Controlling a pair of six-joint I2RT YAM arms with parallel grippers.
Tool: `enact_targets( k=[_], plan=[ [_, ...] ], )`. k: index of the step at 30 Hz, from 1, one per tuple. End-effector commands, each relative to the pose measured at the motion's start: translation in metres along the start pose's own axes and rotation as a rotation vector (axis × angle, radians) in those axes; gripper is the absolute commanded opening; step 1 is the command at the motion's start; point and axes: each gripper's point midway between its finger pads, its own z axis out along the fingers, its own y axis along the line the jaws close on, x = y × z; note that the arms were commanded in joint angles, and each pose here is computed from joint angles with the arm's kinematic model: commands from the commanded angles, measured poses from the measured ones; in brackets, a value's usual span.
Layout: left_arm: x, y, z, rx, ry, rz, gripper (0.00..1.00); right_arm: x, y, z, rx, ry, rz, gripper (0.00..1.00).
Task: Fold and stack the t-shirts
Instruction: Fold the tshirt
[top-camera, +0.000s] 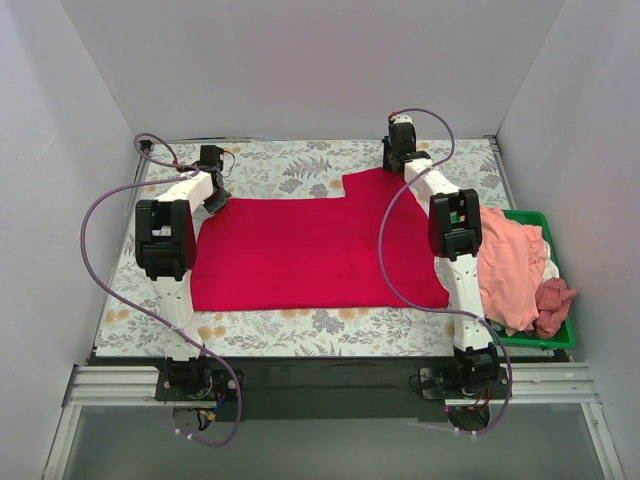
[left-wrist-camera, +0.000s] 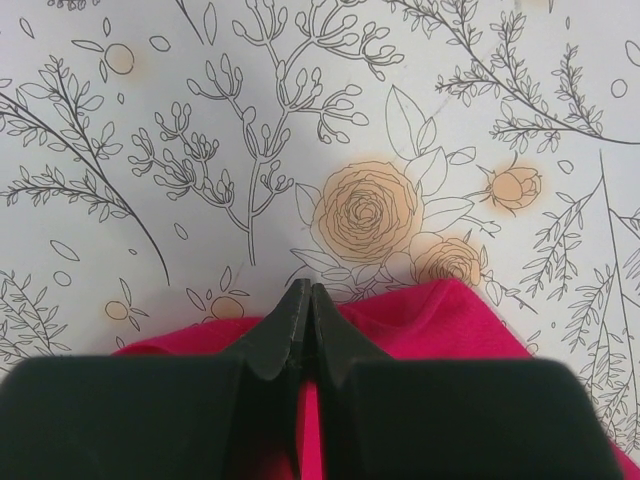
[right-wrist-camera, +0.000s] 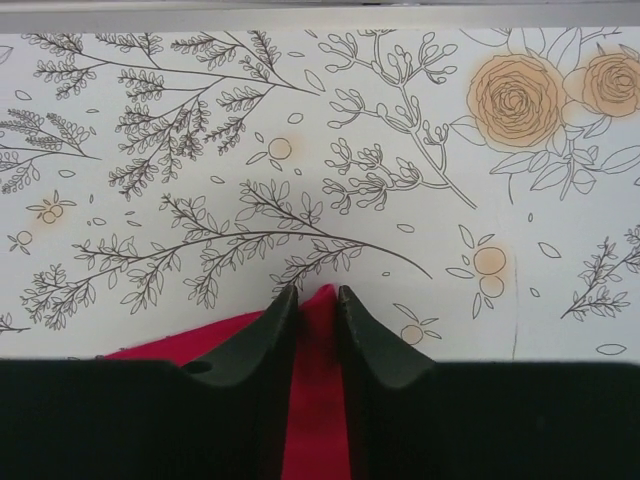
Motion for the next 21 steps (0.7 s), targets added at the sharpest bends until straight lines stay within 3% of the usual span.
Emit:
enact_targets(
  k=[1, 4, 6, 13, 16, 17, 18, 20, 21],
  plan=[
    [-0.023, -0.006, -0.033, 0.045, -0.057, -0.018, 0.00, 0.013, 0.005, -0.009, -0.031, 0.054, 0.006, 0.28],
    [-0.023, -0.009, -0.036, 0.060, -0.053, -0.025, 0.00, 0.007, 0.011, -0.013, -0.060, 0.046, 0.012, 0.17],
    [-0.025, -0.011, -0.038, 0.072, -0.055, -0.028, 0.00, -0.002, 0.016, -0.017, -0.088, 0.030, 0.009, 0.03],
    [-0.029, -0.011, -0.055, 0.107, -0.066, -0.034, 0.00, -0.056, 0.025, -0.069, -0.155, -0.079, -0.011, 0.01],
    [-0.030, -0.013, -0.065, 0.145, -0.070, -0.037, 0.00, -0.040, 0.026, -0.085, -0.183, -0.067, -0.011, 0.01],
    [-0.021, -0.008, -0.065, 0.144, -0.053, -0.032, 0.00, -0.054, 0.026, -0.103, -0.195, -0.104, -0.008, 0.01],
    [-0.026, -0.010, -0.072, 0.170, -0.072, -0.040, 0.00, -0.035, 0.028, -0.106, -0.218, -0.073, -0.004, 0.01],
    [-0.019, -0.003, -0.075, 0.173, -0.069, -0.038, 0.00, -0.047, 0.029, -0.131, -0.242, -0.114, 0.003, 0.01],
    [-0.024, -0.004, -0.085, 0.193, -0.086, -0.046, 0.00, -0.027, 0.027, -0.135, -0.248, -0.082, 0.003, 0.01]
  ],
)
